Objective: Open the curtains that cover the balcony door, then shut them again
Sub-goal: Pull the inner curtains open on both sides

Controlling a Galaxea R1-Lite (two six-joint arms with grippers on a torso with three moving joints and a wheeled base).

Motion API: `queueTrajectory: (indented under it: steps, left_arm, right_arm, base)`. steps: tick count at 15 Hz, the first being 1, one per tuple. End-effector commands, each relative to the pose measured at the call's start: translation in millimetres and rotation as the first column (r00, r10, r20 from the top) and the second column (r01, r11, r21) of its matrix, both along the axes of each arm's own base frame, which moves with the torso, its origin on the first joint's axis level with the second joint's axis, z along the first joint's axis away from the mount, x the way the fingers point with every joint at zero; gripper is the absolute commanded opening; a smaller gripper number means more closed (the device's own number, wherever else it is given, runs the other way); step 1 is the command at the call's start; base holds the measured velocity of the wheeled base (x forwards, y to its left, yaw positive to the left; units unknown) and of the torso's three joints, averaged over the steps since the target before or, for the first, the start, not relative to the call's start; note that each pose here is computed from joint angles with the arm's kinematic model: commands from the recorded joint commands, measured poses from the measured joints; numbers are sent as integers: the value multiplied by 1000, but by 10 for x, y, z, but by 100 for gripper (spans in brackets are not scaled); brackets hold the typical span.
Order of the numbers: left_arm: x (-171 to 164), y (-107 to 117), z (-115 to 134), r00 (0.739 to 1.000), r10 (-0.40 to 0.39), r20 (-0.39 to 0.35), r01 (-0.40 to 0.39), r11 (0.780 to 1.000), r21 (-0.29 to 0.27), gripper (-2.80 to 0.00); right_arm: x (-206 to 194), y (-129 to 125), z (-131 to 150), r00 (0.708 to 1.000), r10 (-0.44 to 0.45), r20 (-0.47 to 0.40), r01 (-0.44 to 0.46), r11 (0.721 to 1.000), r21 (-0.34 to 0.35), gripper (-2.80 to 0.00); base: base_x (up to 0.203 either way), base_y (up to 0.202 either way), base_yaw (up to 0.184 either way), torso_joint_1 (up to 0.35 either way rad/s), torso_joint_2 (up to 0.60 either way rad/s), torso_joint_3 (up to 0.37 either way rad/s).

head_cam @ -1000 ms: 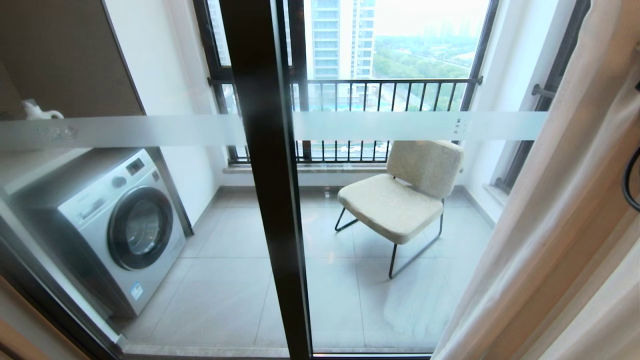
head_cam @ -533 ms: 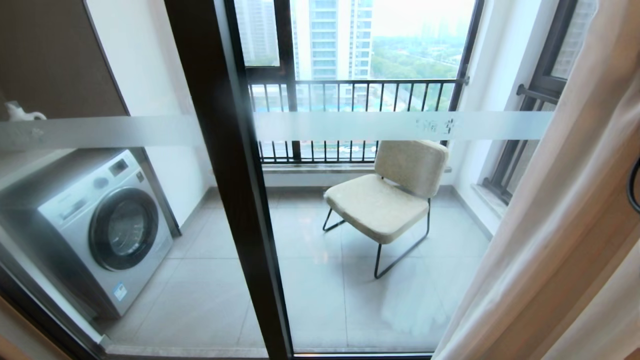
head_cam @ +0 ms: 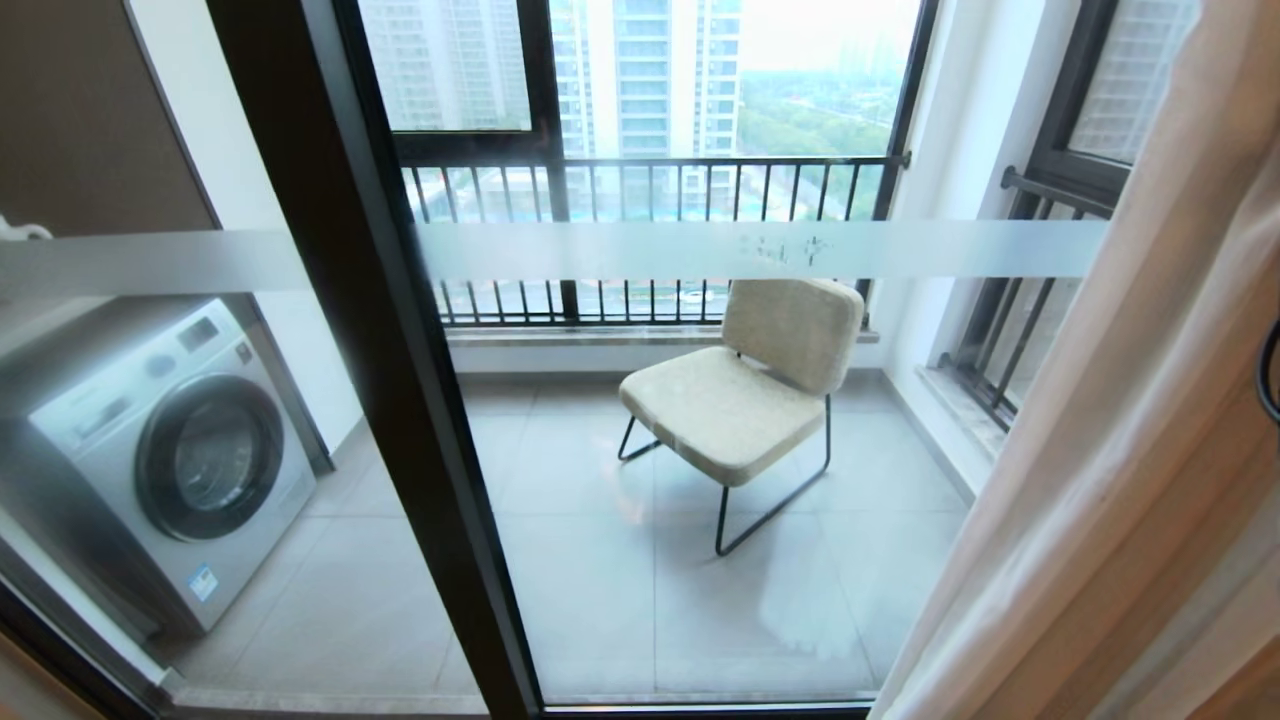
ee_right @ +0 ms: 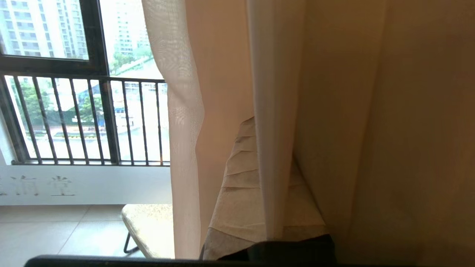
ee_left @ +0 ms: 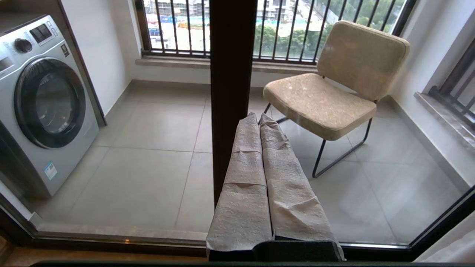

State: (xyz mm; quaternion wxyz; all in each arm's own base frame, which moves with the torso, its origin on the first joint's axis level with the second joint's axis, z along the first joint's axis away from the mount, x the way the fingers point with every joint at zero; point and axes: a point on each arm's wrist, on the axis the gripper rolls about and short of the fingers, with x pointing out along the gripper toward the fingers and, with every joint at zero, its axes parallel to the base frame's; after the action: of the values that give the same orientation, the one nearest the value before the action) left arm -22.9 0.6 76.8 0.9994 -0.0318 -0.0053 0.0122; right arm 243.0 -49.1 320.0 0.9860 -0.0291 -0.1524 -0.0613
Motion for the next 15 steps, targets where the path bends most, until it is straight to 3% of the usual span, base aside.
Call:
queueTrajectory:
  steps: [1, 15]
  left_arm:
    - [0, 0, 0, 1000, 1, 1, -1, 1000, -1, -280]
    - [0, 0, 0, 1000, 1, 1, -1, 1000, -1, -280]
  right_arm:
    - [2, 0, 1, 1000, 1, 3, -1, 1000, -1, -280]
    - [-62, 14, -36, 1000, 1, -8, -1, 1000, 1, -280]
  base:
    - [0, -183, 5, 9, 4, 5]
    - [0, -192, 1, 1, 2, 3]
